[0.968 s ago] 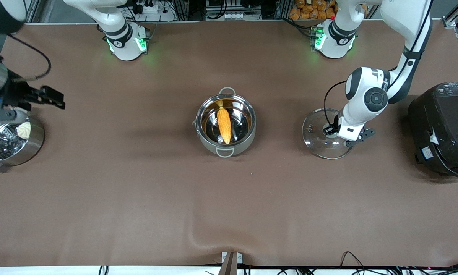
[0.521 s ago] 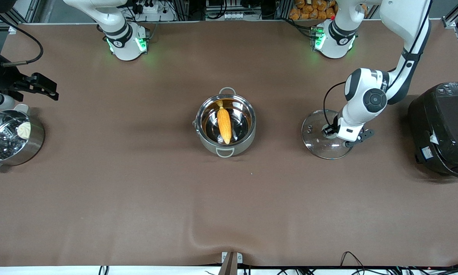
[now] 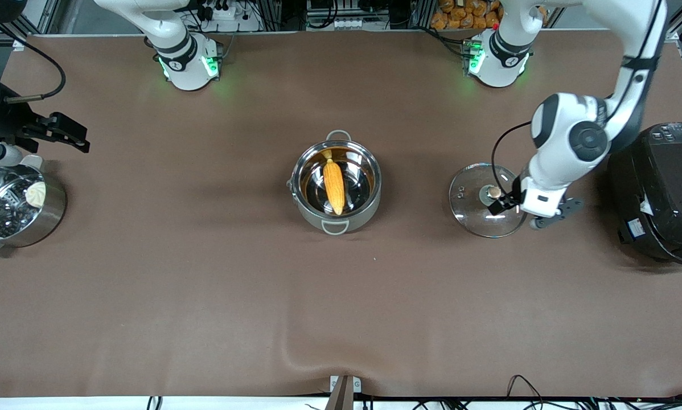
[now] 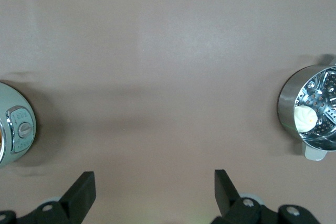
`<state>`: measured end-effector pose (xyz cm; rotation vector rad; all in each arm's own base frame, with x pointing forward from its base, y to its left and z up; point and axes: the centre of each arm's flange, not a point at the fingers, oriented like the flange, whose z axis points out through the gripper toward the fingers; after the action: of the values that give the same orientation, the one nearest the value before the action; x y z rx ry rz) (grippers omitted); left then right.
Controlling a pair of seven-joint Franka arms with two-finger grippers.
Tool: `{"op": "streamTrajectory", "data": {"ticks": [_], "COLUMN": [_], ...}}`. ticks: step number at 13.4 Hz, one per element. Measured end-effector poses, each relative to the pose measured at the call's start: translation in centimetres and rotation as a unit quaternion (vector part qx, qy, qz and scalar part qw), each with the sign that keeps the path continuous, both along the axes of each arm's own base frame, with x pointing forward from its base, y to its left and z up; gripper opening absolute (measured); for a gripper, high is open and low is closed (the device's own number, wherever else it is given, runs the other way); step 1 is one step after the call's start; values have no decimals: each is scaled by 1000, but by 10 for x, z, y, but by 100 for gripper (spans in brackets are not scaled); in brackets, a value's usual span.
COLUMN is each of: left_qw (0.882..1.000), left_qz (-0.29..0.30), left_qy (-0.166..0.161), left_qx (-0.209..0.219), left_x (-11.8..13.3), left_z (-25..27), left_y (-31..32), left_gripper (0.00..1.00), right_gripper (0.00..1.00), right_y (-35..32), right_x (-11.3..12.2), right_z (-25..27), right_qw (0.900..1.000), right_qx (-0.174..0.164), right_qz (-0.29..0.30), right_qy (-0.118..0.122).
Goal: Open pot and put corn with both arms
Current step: 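Set the glass lid on the table and open the left gripper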
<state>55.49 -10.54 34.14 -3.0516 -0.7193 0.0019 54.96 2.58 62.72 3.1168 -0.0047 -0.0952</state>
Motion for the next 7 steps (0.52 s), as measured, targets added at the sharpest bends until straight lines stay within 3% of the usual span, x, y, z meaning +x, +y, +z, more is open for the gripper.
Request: {"op": "streamTrajectory", "data": {"ticks": [3, 7], "left_qw": [1000, 1000], "left_qz": [7, 2], "left_qy": [2, -5], "left_qx": [3, 3], "left_x": [23, 31], "left_z": [91, 171], "left_y": [3, 4], "left_gripper": [100, 100], "right_gripper": [100, 100], "right_y": [0, 0], "right_x": [0, 0], "right_z": [-2, -3], "right_qw": [1000, 1000], "right_qx": [0, 0], "right_qz": [-1, -1], "right_qy": [2, 3]}}
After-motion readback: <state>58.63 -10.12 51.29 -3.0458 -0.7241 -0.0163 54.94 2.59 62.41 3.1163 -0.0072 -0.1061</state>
